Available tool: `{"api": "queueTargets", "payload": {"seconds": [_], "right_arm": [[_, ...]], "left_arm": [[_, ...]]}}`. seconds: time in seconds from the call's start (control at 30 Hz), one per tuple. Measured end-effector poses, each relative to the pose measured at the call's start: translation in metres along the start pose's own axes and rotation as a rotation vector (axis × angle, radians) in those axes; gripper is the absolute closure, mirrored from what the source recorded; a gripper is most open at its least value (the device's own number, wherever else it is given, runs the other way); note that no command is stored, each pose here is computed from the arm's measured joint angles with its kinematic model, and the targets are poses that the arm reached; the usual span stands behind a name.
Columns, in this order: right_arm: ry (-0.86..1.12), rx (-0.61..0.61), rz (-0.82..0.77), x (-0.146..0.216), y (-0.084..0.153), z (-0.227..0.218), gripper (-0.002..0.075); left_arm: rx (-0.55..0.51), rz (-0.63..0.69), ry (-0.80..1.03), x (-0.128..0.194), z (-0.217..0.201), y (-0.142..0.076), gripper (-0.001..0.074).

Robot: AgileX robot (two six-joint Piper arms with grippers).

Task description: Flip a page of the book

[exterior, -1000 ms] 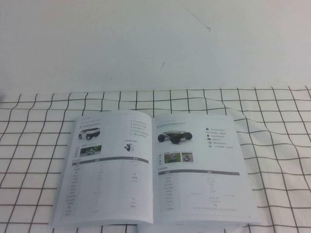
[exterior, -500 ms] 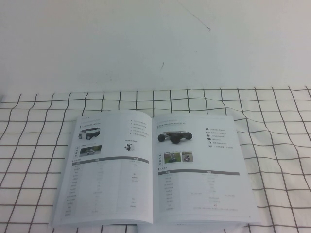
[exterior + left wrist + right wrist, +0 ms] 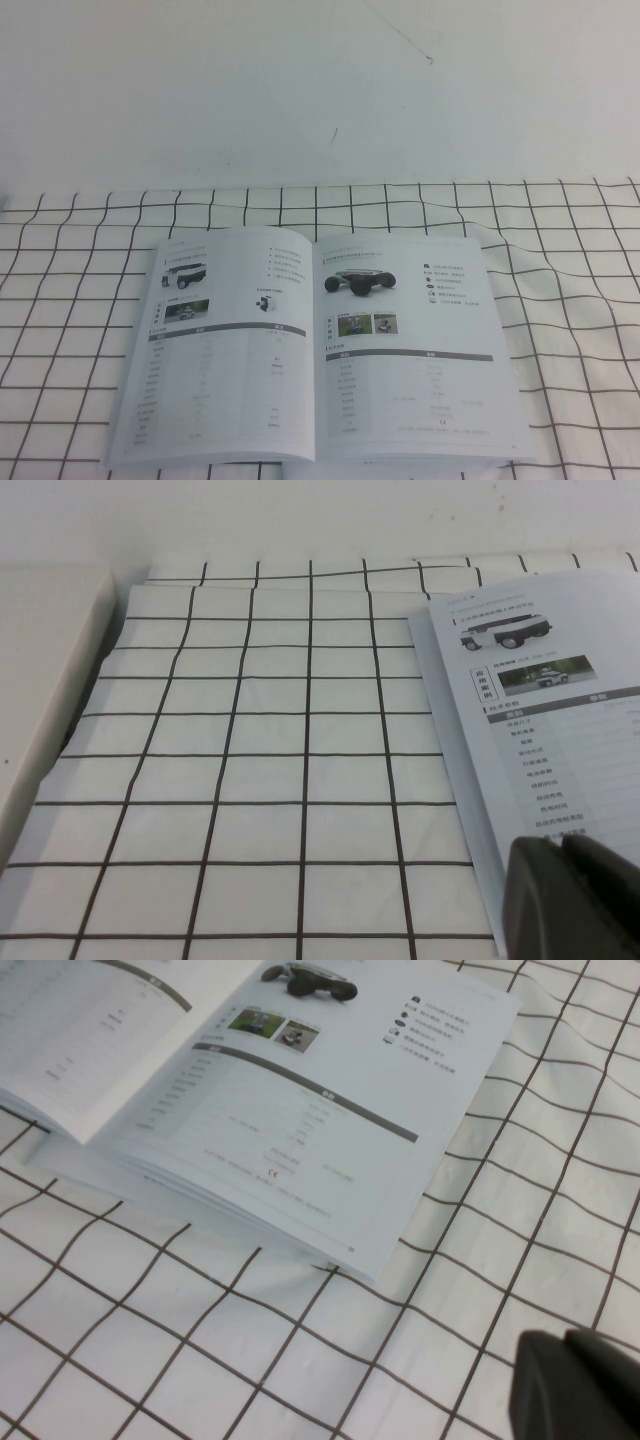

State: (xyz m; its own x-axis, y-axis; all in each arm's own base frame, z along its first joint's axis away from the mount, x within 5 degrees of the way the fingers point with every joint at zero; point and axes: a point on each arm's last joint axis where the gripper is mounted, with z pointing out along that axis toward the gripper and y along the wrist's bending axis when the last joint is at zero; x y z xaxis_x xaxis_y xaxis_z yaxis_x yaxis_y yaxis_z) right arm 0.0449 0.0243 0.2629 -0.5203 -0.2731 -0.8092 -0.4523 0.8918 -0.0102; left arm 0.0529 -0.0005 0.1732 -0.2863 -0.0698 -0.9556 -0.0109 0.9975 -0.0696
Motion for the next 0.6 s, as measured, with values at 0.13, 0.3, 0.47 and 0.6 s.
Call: {"api": "queueTargets", "payload": {"seconds": [0.13, 0.3, 0.47, 0.6], "right_arm": [[0.000, 0.000, 0.000, 0.0000, 0.0000, 0.0000, 0.0728], [0.000, 0.000, 0.000, 0.0001, 0.0000, 0.0001, 0.0728], [0.000, 0.000, 0.000, 0.0001, 0.0000, 0.0001, 0.0728], [0.000, 0.000, 0.000, 0.0001, 0.0000, 0.0001, 0.0728]], "left_arm": [[0.000, 0.000, 0.000, 0.0000, 0.0000, 0.0000, 0.0737], [0.000, 0.002, 0.000, 0.0000, 0.0000, 0.0000, 0.0737], [0.000, 0.002, 0.000, 0.0000, 0.0000, 0.0000, 0.0737], [0.000, 0.005, 0.000, 0.0000, 0.0000, 0.0000, 0.0737]]}}
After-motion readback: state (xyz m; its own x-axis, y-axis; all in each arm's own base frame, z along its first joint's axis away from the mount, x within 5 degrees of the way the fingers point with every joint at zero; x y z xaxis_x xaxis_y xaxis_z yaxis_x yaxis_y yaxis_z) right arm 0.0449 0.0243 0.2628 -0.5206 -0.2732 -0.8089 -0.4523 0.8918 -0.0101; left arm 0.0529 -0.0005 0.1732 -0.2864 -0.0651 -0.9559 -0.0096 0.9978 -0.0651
